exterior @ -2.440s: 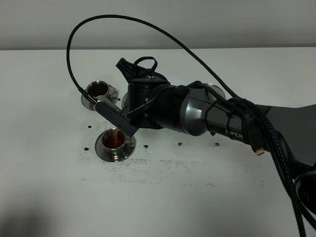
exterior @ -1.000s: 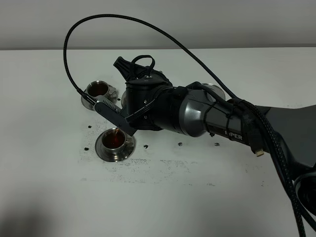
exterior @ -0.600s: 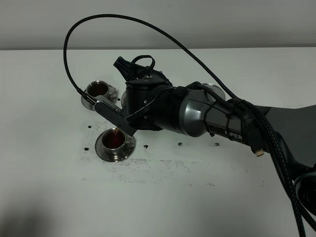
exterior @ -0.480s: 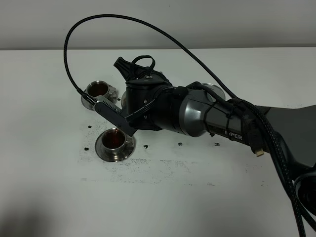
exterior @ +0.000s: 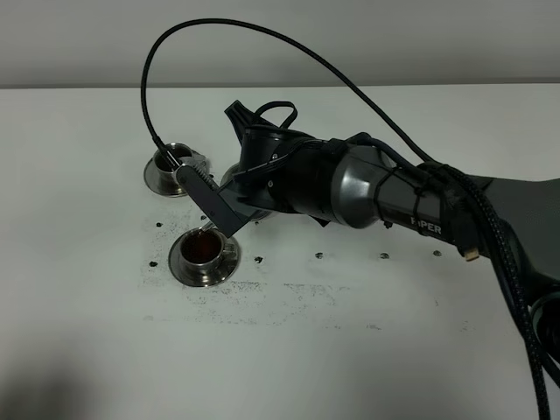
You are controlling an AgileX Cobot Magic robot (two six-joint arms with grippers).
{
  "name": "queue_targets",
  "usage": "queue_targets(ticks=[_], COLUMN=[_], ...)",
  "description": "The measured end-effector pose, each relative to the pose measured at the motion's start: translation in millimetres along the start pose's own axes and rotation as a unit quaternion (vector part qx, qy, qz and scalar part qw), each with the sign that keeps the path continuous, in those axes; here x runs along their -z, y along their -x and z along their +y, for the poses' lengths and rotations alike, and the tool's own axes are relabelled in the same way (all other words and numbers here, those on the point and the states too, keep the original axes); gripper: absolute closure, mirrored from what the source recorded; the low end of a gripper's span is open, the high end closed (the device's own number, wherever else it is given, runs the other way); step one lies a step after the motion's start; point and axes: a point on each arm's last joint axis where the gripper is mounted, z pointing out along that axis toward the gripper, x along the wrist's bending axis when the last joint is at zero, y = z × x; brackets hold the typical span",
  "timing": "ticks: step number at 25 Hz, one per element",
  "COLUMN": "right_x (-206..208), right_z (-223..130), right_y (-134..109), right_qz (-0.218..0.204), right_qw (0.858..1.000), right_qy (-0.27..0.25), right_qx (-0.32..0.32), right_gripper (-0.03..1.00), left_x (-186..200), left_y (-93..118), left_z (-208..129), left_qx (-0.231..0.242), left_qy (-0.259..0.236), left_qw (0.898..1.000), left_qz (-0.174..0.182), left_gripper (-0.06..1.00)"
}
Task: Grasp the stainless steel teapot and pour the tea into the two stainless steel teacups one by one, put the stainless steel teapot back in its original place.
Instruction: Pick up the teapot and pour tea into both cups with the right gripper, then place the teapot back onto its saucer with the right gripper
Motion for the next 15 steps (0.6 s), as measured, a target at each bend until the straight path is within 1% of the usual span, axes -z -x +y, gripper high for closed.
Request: queue_targets(ticks=[2,4,7,11,13,15], right_x=[5,17,37,61,67,71], right_z=[-7,-14,-23,-28,-28,-25], right_y=[1,3,0,-22,-37,-48], right_qz=[0.01,0.023,0.049,0.089,0.117,0.146], right_qw=[0.999,0.996,0.983,0.951,0.932,0.906], right_qy=[0.013,0.034,0.075,0.117,0.128,0.137], right_qx=[-0.033,-0.079,-0.163,-0.271,-0.32,-0.372], right_gripper=[0.79,0.79,0.79,0.79,0.79,0.79], left_x=[0,0,0,0,0,0], left_y=[0,0,0,0,0,0], left_z=[0,0,0,0,0,0], left_qx=[0.0,0.0,0.0,0.0,0.0,0.0], left_qy=[0.0,0.0,0.0,0.0,0.0,0.0], left_qw=[1.0,1.0,1.0,1.0,1.0,1.0], left_qz=[0.0,0.0,0.0,0.0,0.0,0.0], left_gripper=[0.33,0.33,0.33,0.33,0.33,0.33])
